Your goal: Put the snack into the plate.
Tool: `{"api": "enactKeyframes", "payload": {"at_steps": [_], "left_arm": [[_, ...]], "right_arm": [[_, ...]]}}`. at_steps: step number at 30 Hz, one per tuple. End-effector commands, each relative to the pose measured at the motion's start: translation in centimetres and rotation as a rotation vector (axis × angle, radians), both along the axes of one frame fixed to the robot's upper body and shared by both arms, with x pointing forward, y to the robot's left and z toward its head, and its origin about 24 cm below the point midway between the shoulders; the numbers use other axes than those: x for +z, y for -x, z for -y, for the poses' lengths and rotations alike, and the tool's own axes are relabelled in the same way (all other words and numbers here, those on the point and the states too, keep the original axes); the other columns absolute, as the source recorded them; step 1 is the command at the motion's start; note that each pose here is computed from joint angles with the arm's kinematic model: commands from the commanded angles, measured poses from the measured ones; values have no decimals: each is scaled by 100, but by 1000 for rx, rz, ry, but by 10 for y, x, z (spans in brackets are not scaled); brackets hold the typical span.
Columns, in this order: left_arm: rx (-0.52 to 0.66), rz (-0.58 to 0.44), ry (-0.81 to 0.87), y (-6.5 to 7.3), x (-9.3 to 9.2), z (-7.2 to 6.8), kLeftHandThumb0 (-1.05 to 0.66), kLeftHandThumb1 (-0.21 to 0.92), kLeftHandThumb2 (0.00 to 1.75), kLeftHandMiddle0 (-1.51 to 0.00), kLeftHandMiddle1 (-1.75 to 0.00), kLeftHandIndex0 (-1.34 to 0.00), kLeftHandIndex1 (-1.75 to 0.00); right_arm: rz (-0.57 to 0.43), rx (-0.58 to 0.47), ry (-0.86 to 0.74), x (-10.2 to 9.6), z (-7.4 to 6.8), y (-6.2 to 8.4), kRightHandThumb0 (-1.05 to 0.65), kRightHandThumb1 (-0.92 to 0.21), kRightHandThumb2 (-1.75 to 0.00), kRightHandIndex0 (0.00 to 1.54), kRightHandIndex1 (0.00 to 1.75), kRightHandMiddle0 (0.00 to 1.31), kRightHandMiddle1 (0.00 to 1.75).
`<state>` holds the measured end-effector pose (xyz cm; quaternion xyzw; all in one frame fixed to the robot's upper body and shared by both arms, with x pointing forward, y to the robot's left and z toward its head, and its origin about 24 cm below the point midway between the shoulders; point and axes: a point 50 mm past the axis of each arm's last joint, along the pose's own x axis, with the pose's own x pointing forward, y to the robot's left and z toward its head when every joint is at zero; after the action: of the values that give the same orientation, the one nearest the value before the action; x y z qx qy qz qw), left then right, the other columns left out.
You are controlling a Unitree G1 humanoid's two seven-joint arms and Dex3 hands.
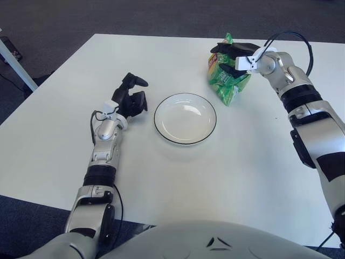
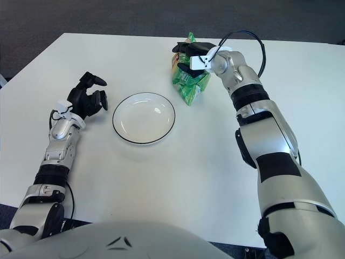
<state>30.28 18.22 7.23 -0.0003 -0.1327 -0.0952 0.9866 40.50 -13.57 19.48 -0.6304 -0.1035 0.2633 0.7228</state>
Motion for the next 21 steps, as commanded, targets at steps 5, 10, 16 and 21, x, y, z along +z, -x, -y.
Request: {"api": "enactKeyframes", "payload": {"at_steps": [5, 10, 16, 21], "left_arm": [[6, -144, 44, 21, -41, 3, -37, 79, 70, -104, -175, -27, -175], [8, -146, 38, 21, -41, 3, -36, 79, 70, -105, -175, -27, -175], [11, -145, 39, 21, -41, 2, -36, 79, 70, -105, -175, -27, -175], [11, -148, 40, 20, -41, 2, -36, 80, 70, -103, -175, -27, -175]], "right_arm": [[-100, -15, -27, -19, 12, 3, -88, -92, -132, 2, 4, 0, 28], [-145, -22, -56, -23, 24, 7, -88, -92, -131, 2, 4, 0, 33], [-178, -19, -114, -29, 47, 21, -85, -92, -130, 3, 5, 0, 40], [-200, -33, -171, -33, 63, 34, -83, -92, -129, 6, 6, 0, 46]]}}
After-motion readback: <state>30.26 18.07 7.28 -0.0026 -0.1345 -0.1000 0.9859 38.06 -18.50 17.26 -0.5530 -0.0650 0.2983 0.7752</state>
